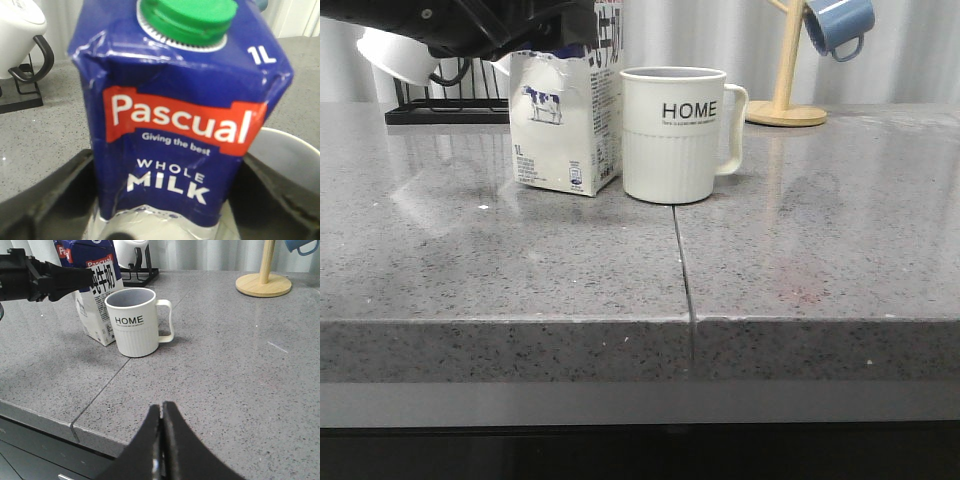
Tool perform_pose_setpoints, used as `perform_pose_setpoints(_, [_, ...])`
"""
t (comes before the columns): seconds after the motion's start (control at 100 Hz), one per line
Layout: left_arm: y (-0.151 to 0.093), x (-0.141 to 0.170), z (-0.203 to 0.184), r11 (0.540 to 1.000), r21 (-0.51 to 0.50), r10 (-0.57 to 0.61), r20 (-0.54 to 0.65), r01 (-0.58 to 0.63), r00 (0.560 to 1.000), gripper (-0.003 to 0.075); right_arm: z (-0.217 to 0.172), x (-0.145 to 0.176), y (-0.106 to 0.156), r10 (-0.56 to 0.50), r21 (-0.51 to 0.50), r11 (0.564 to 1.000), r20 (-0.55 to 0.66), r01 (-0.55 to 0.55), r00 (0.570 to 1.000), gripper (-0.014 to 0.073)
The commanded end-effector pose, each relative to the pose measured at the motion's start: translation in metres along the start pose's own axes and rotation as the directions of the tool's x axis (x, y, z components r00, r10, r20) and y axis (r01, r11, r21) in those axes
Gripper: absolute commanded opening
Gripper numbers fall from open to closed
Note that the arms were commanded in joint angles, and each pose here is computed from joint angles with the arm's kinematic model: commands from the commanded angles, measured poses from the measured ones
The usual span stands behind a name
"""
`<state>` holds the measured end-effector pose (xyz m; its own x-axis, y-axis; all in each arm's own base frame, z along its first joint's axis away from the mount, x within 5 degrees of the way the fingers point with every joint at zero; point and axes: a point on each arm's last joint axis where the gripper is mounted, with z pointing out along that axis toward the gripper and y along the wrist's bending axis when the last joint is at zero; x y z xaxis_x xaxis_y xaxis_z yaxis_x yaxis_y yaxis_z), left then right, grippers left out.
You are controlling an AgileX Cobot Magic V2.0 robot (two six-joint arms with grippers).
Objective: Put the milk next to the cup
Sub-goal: 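Carry the milk carton with the left gripper beside the mug and lower it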
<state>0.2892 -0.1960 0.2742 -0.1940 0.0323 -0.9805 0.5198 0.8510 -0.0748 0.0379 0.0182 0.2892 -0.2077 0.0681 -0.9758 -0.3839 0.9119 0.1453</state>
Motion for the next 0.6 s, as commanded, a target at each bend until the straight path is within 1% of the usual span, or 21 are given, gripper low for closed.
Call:
perform_pose_setpoints(0.0, [-0.005, -0.026, -0.007, 1.0, 0.014, -0.019, 0.122, 0.017, 0.992, 0.0607, -0.002, -0.014, 0.002, -0.006, -0.009, 1.0, 0.091, 0.006, 0.996, -0.0067])
perform_pose_setpoints(0.02, [-0.005, -0.026, -0.007, 1.0, 0.014, -0.019, 0.122, 0.017, 0.992, 0.0627, -0.002, -0.014, 0.002, -0.006, -0.009, 1.0, 0.091, 0.006, 0.996, -0.0067])
perform_pose_setpoints(0.07, [-0.005, -0.026, -0.007, 1.0, 0.014, -0.019, 0.127, 0.017, 0.992, 0.065, -0.002, -0.014, 0.002, -0.006, -0.009, 1.0, 0.091, 0.006, 0.996, -0.0067])
perform_pose_setpoints(0.4, [-0.005, -0.036, -0.025, 1.0, 0.019, -0.021, 0.14, 0.019, 0.99, 0.0636, -0.002, -0.014, 0.002, -0.006, -0.009, 1.0, 0.091, 0.006, 0.996, -0.0067])
perform_pose_setpoints(0.53, [-0.004, -0.033, -0.042, 0.999, 0.012, 0.029, 0.141, -0.031, 0.99, 0.0634, -0.002, -0.014, 0.002, -0.006, -0.009, 1.0, 0.091, 0.006, 0.996, -0.0067])
perform_pose_setpoints(0.59, [-0.003, -0.033, -0.053, 0.999, 0.01, 0.041, 0.15, -0.043, 0.988, 0.0608, -0.002, -0.014, 0.002, -0.006, -0.009, 1.0, 0.091, 0.006, 0.996, -0.0067])
